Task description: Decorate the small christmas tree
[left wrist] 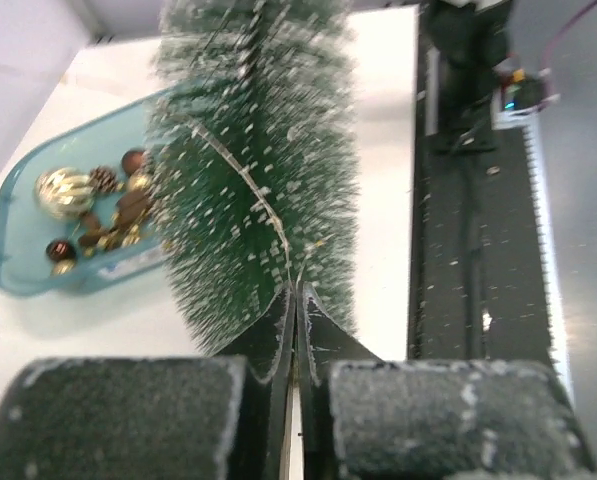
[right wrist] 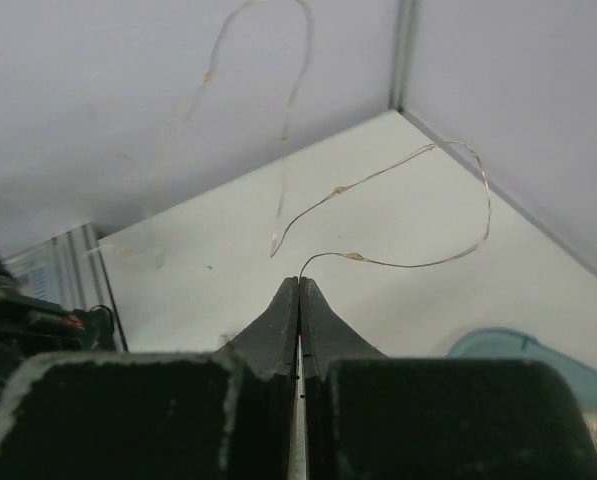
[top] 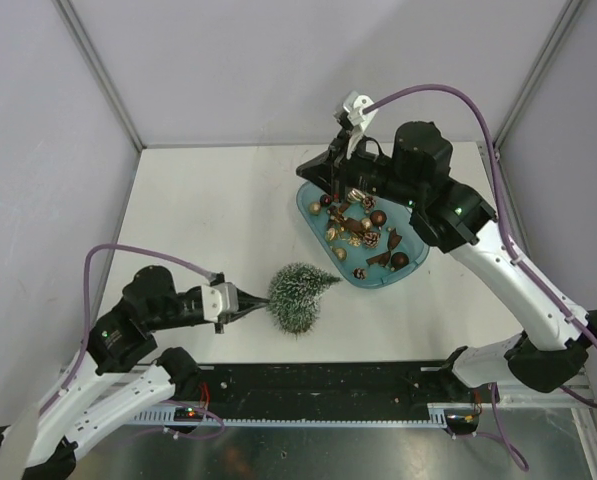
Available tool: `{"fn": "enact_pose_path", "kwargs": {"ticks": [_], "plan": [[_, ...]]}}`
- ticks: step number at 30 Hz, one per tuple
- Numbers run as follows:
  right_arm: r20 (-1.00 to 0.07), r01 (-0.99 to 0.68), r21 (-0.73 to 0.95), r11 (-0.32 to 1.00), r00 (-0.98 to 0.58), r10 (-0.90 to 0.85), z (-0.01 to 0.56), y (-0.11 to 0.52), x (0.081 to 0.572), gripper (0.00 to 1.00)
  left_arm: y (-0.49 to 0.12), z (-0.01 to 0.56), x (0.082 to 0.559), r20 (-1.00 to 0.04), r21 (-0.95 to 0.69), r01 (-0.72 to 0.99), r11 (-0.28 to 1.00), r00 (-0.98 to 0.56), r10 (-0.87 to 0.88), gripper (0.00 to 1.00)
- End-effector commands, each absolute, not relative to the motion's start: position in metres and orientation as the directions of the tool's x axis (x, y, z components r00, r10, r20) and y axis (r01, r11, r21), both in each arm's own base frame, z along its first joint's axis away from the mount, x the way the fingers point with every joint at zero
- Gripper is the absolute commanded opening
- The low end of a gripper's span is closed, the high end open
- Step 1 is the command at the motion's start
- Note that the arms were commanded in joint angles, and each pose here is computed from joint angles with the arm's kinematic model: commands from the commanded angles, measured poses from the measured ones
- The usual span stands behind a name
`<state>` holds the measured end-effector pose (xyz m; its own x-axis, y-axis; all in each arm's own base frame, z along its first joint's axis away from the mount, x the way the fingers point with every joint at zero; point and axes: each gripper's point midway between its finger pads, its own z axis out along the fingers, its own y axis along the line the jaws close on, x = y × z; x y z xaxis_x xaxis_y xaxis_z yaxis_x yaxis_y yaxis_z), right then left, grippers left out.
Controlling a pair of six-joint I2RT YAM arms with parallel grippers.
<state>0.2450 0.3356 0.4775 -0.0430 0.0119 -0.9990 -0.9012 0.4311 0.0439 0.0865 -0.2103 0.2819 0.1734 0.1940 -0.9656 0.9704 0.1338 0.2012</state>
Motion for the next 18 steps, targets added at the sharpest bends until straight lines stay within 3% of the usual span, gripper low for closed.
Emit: {"fn": "enact_pose_path", "kwargs": {"ticks": [1, 5, 9, 10, 13, 18], "plan": [[-0.995, -0.839, 0.095, 0.536, -0.072, 0.064, 0.465, 0.314, 0.279, 0.0, -0.202, 0.268, 0.131, -0.946, 0.263, 0.91, 0.322, 0.177, 0.273, 0.01], [-0.993, -0.796, 0.12, 0.594, -0.103, 0.062, 0.439, 0.3, 0.301, 0.0, -0.2, 0.259, 0.142, -0.951, 0.235, 0.893, 0.385, 0.128, 0.283, 0.01], [-0.989, -0.75, 0.145, 0.646, -0.135, 0.066, 0.416, 0.281, 0.32, 0.0, -0.194, 0.255, 0.161, -0.958, 0.209, 0.843, 0.496, 0.076, 0.275, 0.09], [-0.987, -0.739, 0.152, 0.656, -0.143, 0.067, 0.41, 0.277, 0.324, 0.0, -0.193, 0.256, 0.165, -0.96, 0.204, 0.831, 0.517, 0.067, 0.272, 0.16], [-0.985, -0.712, 0.165, 0.682, -0.151, 0.081, 0.403, 0.261, 0.328, 0.0, -0.19, 0.256, 0.177, -0.961, 0.194, 0.796, 0.574, 0.035, 0.276, 0.48], [-0.985, -0.683, 0.169, 0.71, -0.149, 0.091, 0.399, 0.242, 0.324, 0.0, -0.191, 0.257, 0.181, -0.966, 0.161, 0.785, 0.598, 0.003, 0.257, 0.8]]}}
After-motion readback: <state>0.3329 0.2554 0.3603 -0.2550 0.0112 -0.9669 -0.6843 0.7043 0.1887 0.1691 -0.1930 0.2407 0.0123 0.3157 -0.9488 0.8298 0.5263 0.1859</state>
